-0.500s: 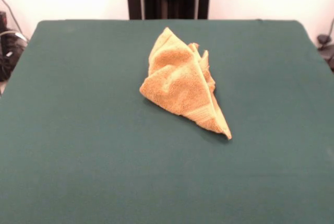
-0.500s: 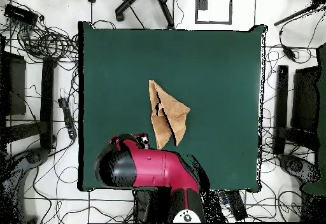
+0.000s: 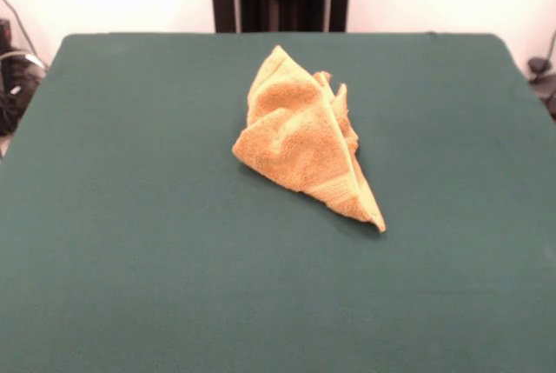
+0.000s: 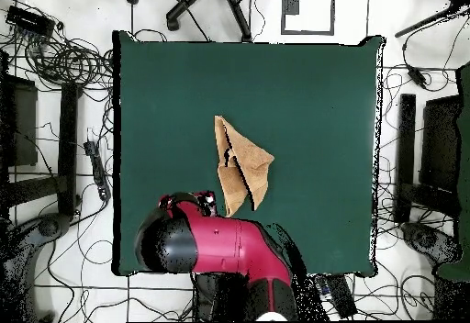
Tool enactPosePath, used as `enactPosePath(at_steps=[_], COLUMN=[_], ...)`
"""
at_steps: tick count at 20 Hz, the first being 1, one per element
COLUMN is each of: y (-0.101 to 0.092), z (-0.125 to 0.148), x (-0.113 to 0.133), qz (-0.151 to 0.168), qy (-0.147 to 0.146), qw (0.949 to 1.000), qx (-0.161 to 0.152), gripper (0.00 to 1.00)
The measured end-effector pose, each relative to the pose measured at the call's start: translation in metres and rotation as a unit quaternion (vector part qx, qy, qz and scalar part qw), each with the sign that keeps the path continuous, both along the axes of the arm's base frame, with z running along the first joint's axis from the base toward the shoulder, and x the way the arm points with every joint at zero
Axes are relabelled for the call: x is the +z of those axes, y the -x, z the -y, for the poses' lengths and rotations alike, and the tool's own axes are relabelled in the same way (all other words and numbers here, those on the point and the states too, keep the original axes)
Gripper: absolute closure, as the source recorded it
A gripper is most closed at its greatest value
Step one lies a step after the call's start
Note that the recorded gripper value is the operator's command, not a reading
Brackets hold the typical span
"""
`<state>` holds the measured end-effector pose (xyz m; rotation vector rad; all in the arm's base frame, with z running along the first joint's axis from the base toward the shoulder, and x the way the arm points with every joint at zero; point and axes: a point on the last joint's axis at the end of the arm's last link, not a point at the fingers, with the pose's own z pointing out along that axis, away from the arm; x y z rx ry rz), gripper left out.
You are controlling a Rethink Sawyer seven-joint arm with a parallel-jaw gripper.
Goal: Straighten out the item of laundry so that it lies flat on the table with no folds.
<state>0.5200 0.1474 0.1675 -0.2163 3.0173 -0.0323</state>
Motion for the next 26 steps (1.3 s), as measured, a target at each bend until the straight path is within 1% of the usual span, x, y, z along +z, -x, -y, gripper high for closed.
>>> enactPosePath(at_steps=[13,17,22,23,25,26], y=[-0.001,-0.002,-0.012,-0.019,-0.023,-0.031], z=[0.011,0.015,0.021,0.025,0.028,0.033], x=[0.003,-0.001,-0.004,-0.005,-0.006,-0.008], qz=[0.003,0.0,0.003,0.006,0.007,0.01], qy=[0.004,0.006,0.009,0.01,0.011,0.011], qw=[0.9999,0.9999,0.9998,0.9997,0.9996,0.9995], qx=[-0.01,-0.014,-0.019,-0.022,-0.024,-0.028], gripper=[0.0,0.0,0.0,0.0,0.0,0.0])
